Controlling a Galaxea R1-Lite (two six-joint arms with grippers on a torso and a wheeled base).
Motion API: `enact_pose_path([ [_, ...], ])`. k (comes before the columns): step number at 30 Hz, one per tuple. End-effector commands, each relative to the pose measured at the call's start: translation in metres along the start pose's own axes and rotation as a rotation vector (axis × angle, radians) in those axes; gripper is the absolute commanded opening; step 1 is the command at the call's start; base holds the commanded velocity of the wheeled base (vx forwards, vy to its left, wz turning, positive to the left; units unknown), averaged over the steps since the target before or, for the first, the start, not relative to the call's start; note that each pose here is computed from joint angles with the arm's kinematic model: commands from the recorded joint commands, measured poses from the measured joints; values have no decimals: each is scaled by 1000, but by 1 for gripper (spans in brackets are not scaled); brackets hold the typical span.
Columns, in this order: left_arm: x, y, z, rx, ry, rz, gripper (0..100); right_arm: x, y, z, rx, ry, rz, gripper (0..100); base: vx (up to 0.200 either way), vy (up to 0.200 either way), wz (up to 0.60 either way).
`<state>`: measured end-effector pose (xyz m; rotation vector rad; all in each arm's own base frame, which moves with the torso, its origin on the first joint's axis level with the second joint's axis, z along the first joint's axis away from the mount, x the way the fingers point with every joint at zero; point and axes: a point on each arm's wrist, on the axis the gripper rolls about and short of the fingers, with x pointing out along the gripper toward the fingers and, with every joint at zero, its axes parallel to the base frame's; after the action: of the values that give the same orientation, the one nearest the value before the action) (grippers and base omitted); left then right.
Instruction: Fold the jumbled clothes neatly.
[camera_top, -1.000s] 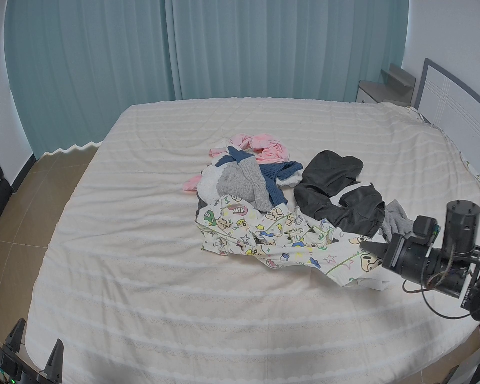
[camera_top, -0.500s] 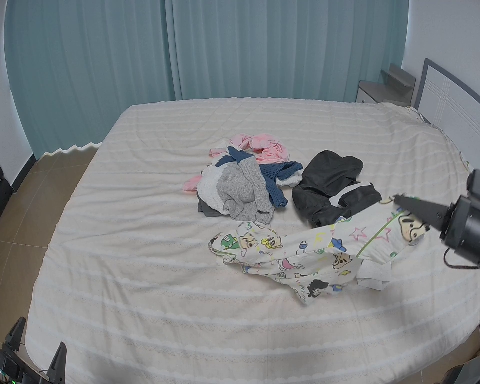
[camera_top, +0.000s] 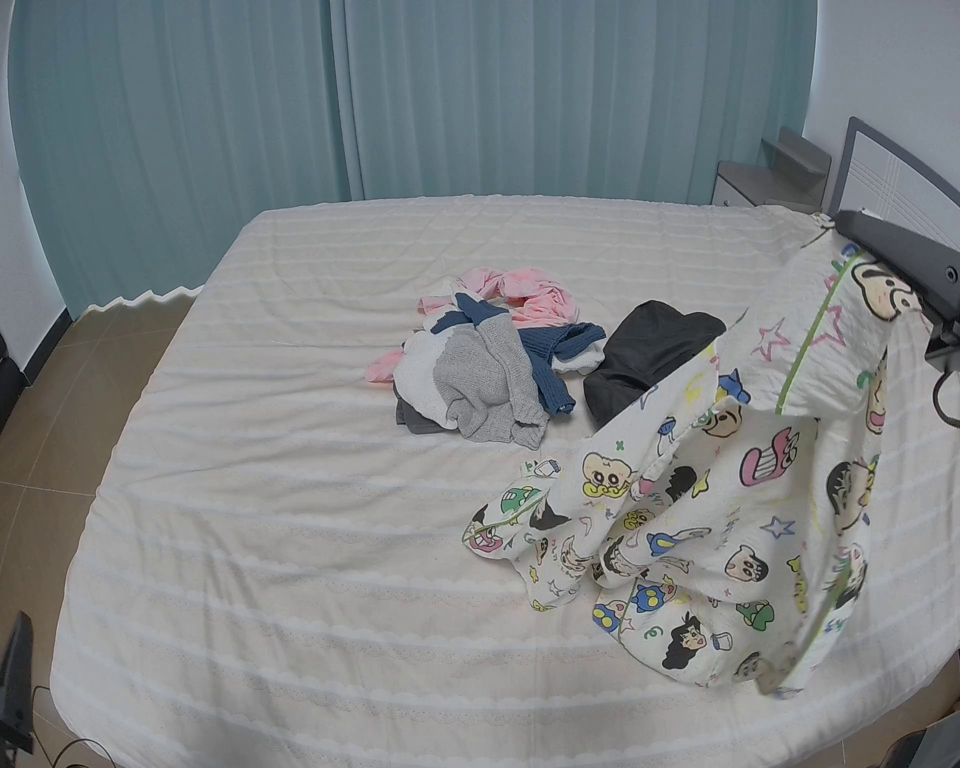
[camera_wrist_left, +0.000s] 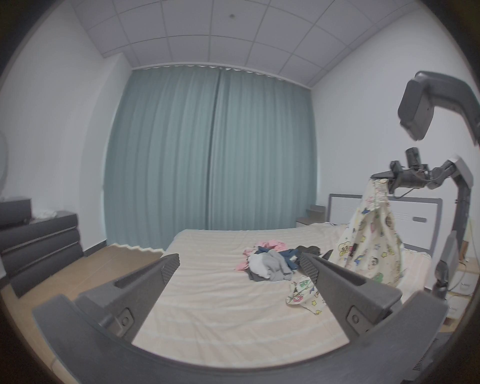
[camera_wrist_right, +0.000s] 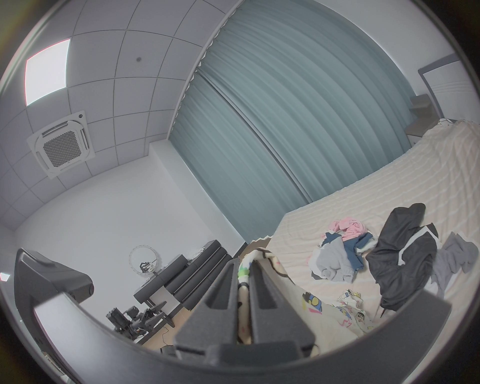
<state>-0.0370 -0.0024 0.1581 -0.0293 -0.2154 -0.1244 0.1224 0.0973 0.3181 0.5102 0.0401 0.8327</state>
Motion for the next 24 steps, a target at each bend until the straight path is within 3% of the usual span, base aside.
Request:
enact_pose_path([
  [1,54,-3,39,71,246,-386,100,36,6,12,0,27,85,0,0,0,0],
  [3,59,-5,30,64,319,-533,100,41,8,12,0,36,105,0,0,0,0],
  [7,75,-5,20,82,426,-587,100,47,14,19,-2,22,133,0,0,0,0],
  [11,107,-6,0,95,595,-654,100,60,22,27,-3,6,169,0,0,0,0],
  [14,119,-16,-10,101,680,-758,100,69,31,30,1,2,206,0,0,0,0],
  [16,120,-17,-10,101,682,-763,100,69,31,30,2,3,208,0,0,0,0],
  [18,136,-31,-25,143,784,-827,100,76,40,32,7,-4,242,0,0,0,0],
  [21,156,-38,-33,148,794,-828,100,80,46,32,11,-2,268,0,0,0,0],
  [24,186,-47,-43,159,731,-804,100,89,51,33,14,-6,285,0,0,0,0],
])
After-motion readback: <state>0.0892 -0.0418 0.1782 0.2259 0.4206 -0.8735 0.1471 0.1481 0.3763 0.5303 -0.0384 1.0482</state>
